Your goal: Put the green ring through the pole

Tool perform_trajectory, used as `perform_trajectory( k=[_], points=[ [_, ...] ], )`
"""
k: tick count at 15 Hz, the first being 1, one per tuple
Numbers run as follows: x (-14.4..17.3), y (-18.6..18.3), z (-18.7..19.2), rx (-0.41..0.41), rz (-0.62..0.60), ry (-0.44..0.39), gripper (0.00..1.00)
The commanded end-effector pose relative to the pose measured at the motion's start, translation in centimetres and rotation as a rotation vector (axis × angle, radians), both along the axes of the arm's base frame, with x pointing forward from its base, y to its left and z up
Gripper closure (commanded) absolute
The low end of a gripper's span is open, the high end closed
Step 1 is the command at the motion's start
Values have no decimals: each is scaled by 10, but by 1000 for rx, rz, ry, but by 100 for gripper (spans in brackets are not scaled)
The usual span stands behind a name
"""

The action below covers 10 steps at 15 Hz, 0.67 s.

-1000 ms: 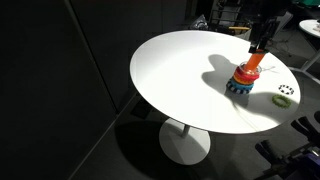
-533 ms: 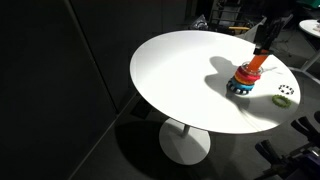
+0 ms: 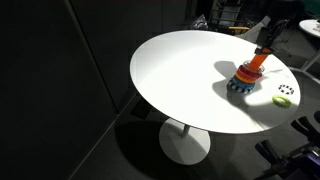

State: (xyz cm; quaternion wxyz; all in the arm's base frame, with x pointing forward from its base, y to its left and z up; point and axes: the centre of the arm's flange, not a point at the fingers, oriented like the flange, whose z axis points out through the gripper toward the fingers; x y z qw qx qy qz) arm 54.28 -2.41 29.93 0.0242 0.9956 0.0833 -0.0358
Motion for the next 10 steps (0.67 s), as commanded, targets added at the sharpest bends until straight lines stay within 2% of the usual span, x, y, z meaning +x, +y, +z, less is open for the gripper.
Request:
perform_trajectory(
  k=[1, 2, 3, 4, 6, 10],
  points=[
    [-10, 0, -5, -29, -14, -60, 55],
    [-10, 1, -5, -28, -15, -70, 49],
    [-10, 0, -5, -22, -14, -74, 13],
    [-11, 0, -5, -18, -14, -72, 6],
    [-14, -1, -8, -6, -13, -52, 0],
    [-19, -3, -9, 11, -16, -25, 0]
  ],
)
